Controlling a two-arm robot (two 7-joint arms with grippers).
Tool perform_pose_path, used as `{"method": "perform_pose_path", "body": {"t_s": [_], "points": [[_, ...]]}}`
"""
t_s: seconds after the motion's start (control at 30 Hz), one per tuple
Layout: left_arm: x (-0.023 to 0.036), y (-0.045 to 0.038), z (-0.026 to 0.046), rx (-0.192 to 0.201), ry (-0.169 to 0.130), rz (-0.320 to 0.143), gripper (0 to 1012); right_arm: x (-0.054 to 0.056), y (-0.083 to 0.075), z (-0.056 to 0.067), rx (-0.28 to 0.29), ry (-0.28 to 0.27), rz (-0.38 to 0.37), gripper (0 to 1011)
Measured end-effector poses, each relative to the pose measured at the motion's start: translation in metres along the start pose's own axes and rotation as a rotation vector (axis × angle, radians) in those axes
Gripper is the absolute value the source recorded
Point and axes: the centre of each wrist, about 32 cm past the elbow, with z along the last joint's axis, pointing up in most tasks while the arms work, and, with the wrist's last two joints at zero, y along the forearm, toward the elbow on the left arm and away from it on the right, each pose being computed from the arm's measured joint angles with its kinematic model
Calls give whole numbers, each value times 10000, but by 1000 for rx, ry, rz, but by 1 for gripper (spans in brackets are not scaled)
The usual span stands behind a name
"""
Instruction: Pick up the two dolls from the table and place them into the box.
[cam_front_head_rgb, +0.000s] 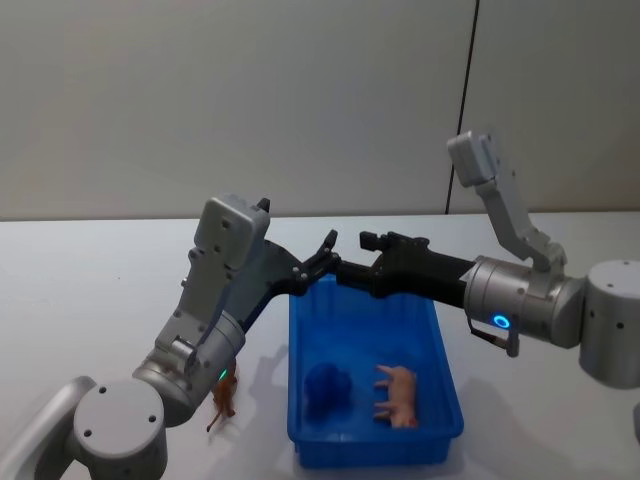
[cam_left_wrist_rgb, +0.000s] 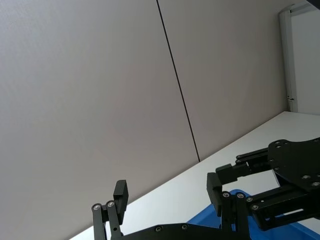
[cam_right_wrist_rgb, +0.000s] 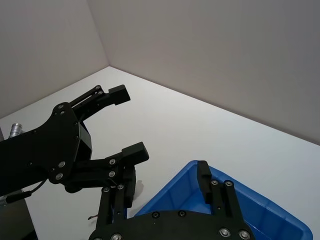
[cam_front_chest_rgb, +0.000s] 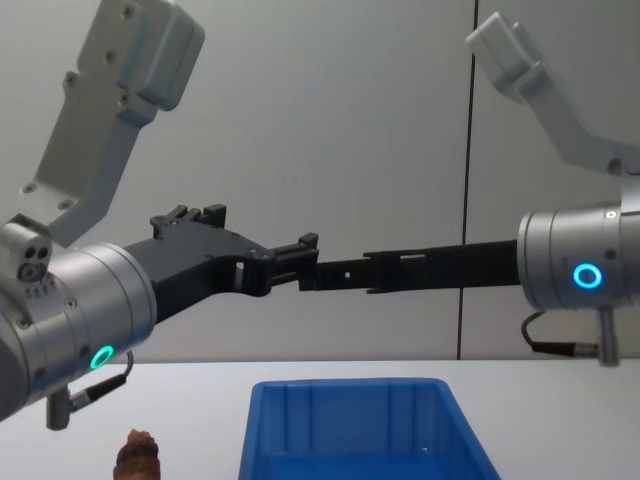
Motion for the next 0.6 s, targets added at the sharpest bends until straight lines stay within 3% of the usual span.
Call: {"method": "perform_pose_path", "body": {"t_s": [0.33,0.6], "points": [[-11,-1,0,-2,1,-7,1004,10,-56,-15,-1,-2,-11,876],[-10,-2,-3,4,1,-5,1004,30,-226,-73,-8,-9,-50,1001]]}}
